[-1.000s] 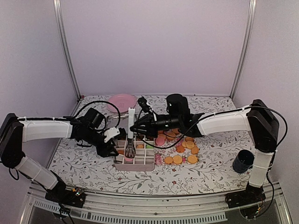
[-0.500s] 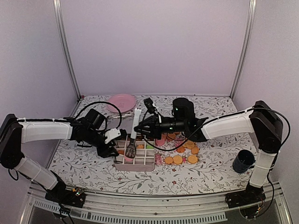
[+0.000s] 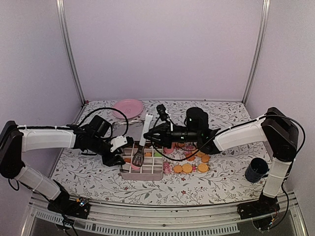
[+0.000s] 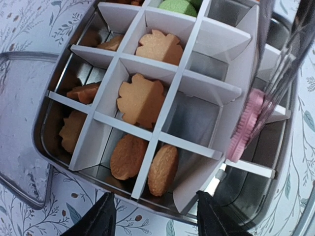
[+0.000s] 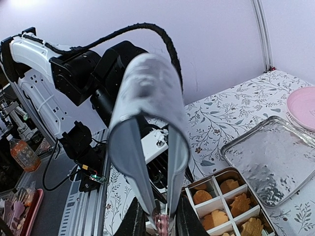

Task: Pack the cookies
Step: Adjust the fake cookies in the empty pocket of the box.

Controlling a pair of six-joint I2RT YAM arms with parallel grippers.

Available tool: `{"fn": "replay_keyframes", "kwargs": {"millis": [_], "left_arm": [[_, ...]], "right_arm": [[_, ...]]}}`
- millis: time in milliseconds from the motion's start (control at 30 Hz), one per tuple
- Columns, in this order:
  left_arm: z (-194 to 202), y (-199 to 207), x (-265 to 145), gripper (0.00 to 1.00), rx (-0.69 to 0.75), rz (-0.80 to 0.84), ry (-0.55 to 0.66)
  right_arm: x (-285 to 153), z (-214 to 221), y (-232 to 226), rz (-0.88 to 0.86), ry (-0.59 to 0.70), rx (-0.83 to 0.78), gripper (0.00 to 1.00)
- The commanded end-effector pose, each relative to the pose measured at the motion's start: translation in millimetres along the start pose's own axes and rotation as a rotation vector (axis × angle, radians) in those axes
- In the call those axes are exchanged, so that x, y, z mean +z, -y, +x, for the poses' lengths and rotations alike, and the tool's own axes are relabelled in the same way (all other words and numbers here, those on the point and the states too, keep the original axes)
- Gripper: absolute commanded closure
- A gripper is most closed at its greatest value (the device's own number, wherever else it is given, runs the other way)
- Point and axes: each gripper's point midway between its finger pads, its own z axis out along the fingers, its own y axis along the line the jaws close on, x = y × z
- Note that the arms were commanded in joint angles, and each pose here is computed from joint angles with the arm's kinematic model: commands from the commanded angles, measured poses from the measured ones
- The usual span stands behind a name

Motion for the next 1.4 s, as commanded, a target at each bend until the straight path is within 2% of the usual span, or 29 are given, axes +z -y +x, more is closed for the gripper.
{"fn": "replay_keyframes", "kwargs": {"millis": [0,367,833,1000,1133,1233,1367], "left_arm": [[40.1,23.0,9.7,0.45,0.006,0.067,-0.144],[43.9,27.4,8.8,0.46,0.007,0.084,-0.153],[47.1,28.8,11.1,0.46,0.025,0.086,-0.170],[47.3,29.9,9.9,0.46,0.019,0.088,-0.170],[42.2,35.2,3.4,0.39,0.003,0.114,-0.153],[32.6,38.0,-6.7,0.28,0.000,0.130,-0.122],[15.6,35.5,-19.1,0.21,-0.022,0.149,-0.078]], "right_arm": [[-11.4,-42.3,-28.7,-0.076,0.131,-0.007,0.86],[-25.8,-55.5,-26.1,-0.072,0.238,0.013,0.84],[-32.5,-39.8,-16.3,-0.046,0.244,0.095,0.84],[-35.6,-48.2,-7.0,0.020,0.285,0.066,0.86],[-35.6,-59.7,-0.6,0.074,0.308,0.010,0.86],[-26.5,-62.8,2.3,0.079,0.273,-0.022,0.86],[-20.1,-58.4,5.2,0.086,0.236,-0.042,0.86]]}}
